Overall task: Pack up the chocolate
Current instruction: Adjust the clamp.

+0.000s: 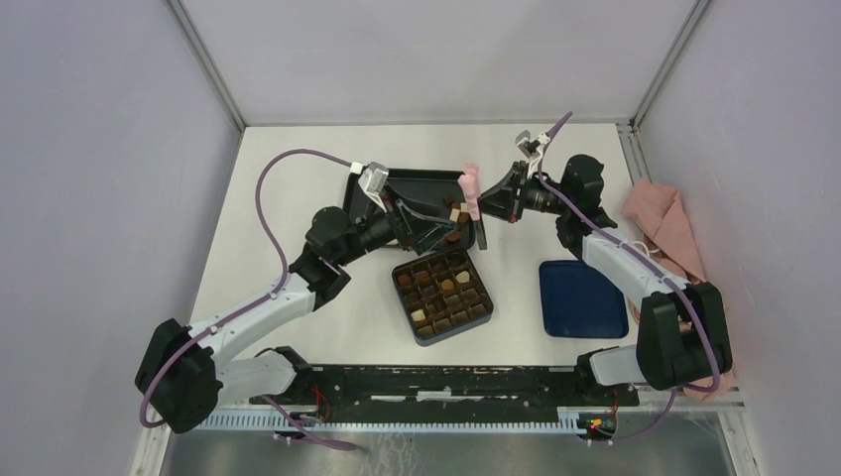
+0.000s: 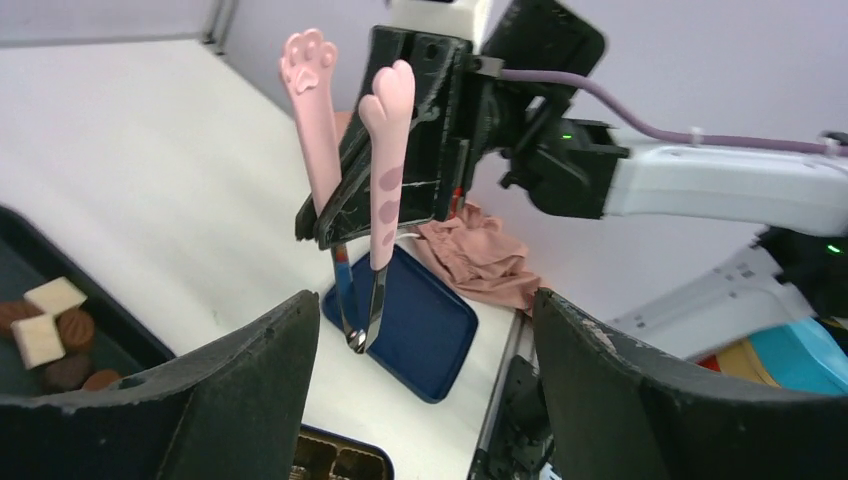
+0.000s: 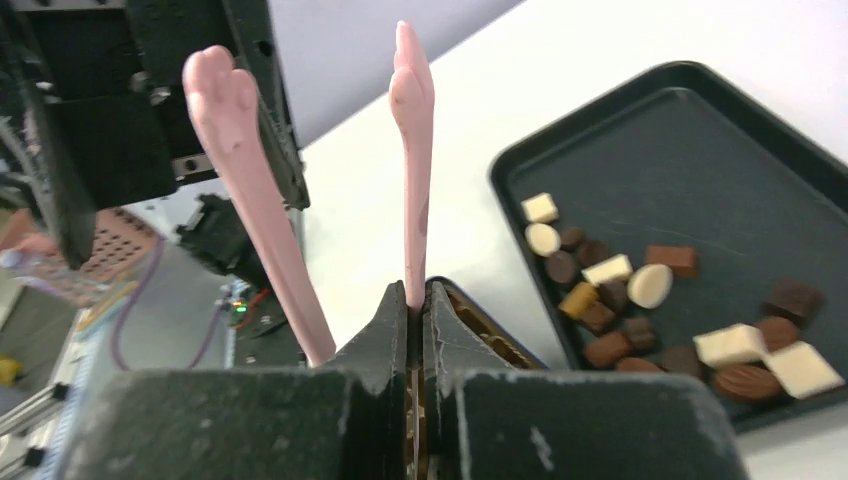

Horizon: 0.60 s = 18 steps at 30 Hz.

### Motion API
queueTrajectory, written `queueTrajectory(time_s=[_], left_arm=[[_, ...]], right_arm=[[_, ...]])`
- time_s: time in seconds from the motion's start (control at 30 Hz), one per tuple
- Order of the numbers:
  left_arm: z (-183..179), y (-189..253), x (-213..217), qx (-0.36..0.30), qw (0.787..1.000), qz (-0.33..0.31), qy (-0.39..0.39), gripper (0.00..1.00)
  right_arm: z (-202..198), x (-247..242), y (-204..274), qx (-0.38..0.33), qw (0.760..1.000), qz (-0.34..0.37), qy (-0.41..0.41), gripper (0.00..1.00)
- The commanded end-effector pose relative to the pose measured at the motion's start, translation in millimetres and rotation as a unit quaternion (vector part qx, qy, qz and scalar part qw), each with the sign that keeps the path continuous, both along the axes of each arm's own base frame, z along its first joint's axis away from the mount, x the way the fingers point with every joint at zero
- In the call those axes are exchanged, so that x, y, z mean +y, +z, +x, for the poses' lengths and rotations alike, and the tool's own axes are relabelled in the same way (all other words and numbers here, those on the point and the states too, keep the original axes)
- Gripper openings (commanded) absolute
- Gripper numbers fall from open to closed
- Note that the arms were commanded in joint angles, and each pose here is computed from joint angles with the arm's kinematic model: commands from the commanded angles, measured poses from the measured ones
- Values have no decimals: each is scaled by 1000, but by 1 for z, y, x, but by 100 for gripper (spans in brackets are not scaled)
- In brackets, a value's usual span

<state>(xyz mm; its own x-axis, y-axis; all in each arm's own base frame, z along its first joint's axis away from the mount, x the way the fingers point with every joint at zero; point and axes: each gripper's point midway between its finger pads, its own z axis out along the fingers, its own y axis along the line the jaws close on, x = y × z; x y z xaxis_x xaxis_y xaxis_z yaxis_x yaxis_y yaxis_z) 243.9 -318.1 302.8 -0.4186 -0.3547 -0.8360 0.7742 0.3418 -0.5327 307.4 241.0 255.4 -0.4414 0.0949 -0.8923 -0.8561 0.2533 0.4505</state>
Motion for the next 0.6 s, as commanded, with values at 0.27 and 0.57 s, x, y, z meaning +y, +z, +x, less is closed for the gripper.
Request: queueTrajectory(time_s=[0.27, 0.57], left_arm=[[-28, 55, -21, -77, 985, -61, -145, 68], [-18, 64, -32, -77, 983, -72, -151, 50]], right_arm=[[-55, 18, 42, -51, 991, 39, 119, 0], [-55, 20, 42, -51, 991, 36, 121, 0]])
